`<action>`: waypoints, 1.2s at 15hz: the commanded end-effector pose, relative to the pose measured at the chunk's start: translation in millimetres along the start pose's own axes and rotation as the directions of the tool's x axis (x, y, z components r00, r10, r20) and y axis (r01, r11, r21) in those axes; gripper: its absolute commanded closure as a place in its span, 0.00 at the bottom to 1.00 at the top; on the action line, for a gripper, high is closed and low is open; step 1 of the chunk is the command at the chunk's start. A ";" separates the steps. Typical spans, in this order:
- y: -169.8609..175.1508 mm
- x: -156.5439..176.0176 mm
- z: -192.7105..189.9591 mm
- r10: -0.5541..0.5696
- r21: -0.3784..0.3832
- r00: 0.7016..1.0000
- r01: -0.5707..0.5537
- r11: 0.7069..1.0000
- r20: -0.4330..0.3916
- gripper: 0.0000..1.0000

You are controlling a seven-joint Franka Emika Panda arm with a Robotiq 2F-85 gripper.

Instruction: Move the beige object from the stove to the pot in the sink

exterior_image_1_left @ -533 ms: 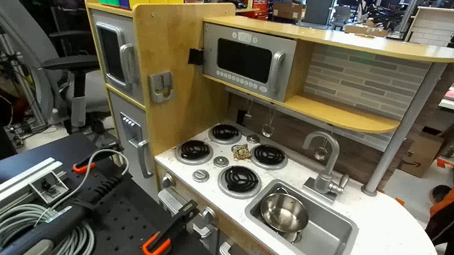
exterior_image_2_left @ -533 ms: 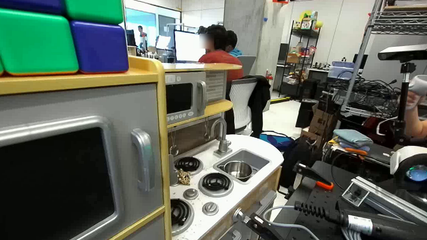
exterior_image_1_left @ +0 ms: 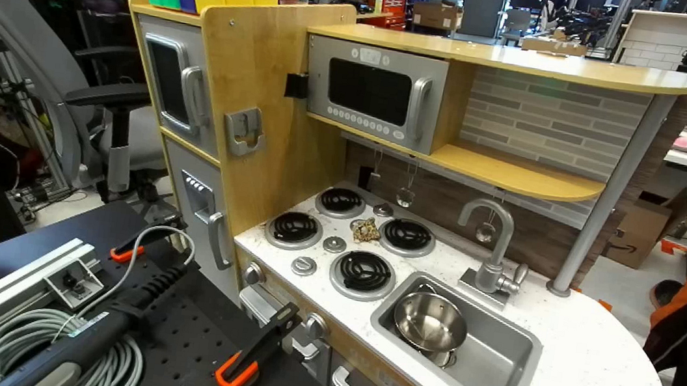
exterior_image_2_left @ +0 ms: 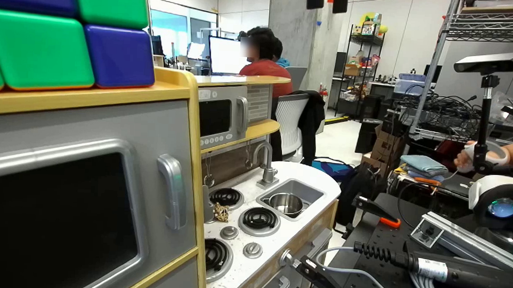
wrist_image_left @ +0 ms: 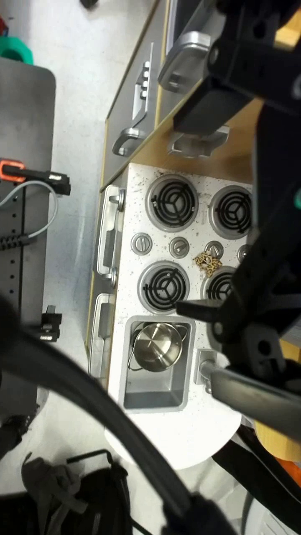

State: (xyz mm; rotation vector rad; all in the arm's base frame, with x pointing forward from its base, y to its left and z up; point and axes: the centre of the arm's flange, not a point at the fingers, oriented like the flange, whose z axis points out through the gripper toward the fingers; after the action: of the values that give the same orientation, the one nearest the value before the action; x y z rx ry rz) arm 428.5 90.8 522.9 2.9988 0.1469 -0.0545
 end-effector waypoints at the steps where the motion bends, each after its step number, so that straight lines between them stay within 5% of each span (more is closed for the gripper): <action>1: 4.7 62.9 60.6 0.164 0.115 0.986 -0.161 0.980 -0.021 0.00; 5: 30.1 118.5 148.0 0.356 0.096 0.933 -0.350 0.932 -0.054 0.00; 10: 59.6 152.0 257.9 0.432 0.092 0.900 -0.426 0.900 -0.051 0.00; 12: 60.5 133.3 256.3 0.415 0.090 0.909 -0.411 0.907 -0.029 0.00; 18: 59.6 150.5 278.5 0.425 0.080 0.905 -0.423 0.903 -0.010 0.00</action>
State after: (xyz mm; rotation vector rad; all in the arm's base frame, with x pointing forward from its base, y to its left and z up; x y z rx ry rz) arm 572.1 5.5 256.3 3.0348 -0.5074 0.0472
